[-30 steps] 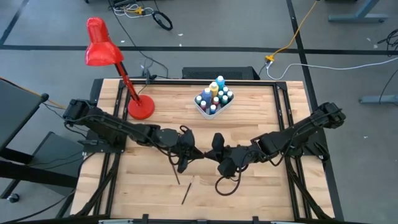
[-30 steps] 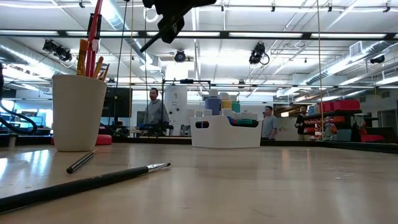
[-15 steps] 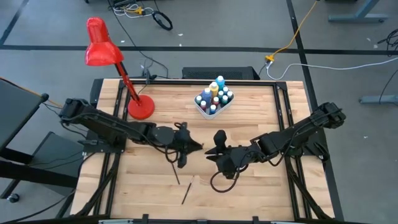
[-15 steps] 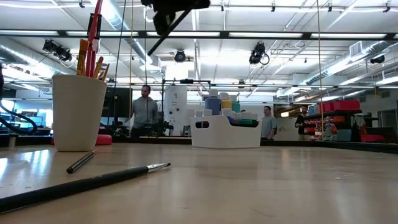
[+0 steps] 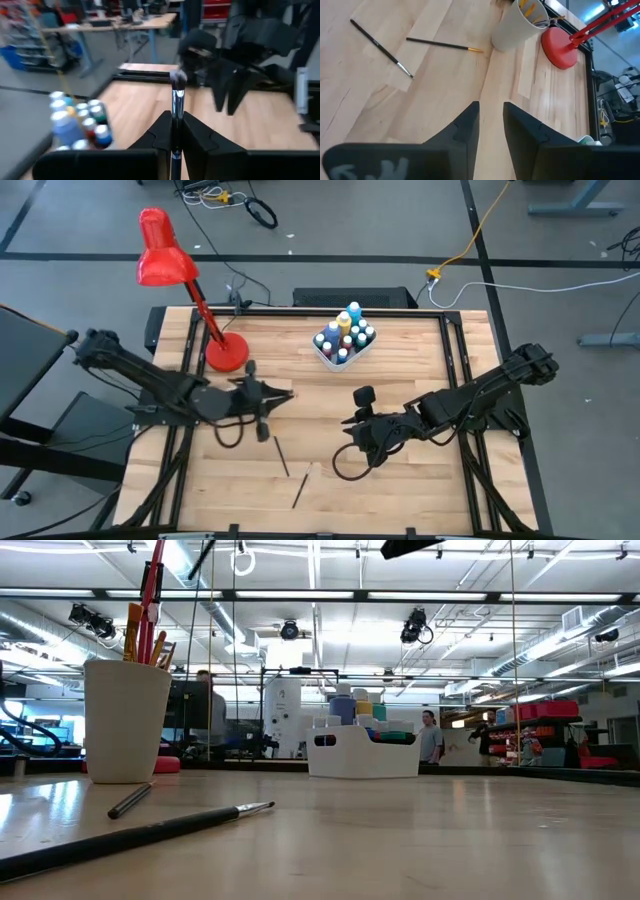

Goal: Pick & Place Paint Supplies
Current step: Put the silver paint brush into the white cup

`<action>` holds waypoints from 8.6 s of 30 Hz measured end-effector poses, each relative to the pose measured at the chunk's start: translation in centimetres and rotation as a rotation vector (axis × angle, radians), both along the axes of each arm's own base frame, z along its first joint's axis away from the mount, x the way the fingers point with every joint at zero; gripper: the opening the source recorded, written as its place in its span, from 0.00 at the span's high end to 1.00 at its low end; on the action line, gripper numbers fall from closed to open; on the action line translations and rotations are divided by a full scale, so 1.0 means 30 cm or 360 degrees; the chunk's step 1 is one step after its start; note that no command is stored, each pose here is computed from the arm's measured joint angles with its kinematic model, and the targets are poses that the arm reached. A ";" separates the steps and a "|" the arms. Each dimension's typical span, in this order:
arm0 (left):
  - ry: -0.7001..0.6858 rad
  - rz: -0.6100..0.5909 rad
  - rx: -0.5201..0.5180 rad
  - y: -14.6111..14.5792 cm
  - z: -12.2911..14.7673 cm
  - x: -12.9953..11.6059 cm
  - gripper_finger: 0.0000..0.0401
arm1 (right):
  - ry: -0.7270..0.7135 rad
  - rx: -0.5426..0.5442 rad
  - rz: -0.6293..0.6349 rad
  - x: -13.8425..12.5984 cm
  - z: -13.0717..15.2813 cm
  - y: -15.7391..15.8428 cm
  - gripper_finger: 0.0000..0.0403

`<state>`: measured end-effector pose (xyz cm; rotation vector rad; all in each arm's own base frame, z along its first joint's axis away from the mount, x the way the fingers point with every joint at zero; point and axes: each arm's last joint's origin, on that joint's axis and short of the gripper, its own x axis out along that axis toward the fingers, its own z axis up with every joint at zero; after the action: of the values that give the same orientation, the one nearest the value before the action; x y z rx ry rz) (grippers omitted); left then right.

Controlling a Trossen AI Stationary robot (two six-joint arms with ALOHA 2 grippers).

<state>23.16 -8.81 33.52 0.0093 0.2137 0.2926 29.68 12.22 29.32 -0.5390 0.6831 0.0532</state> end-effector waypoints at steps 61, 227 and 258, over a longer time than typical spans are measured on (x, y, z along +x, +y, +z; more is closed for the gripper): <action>-0.0123 0.0751 -0.0050 0.003 -0.477 -0.207 0.84 | -0.0639 0.0469 0.0050 -0.201 -0.190 -0.095 0.78; 0.0140 -0.0892 -0.0960 0.023 -0.300 0.336 0.66 | -0.0113 -0.1607 0.0859 0.003 -0.081 0.068 1.00; 0.0207 -0.0769 -0.0840 0.031 -0.320 0.333 0.92 | -0.0289 -0.1139 0.0563 -0.009 -0.070 0.101 0.92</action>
<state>33.14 -7.88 23.91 -0.4382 0.4038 -0.2530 29.42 15.26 27.22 -1.3341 0.4074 0.0898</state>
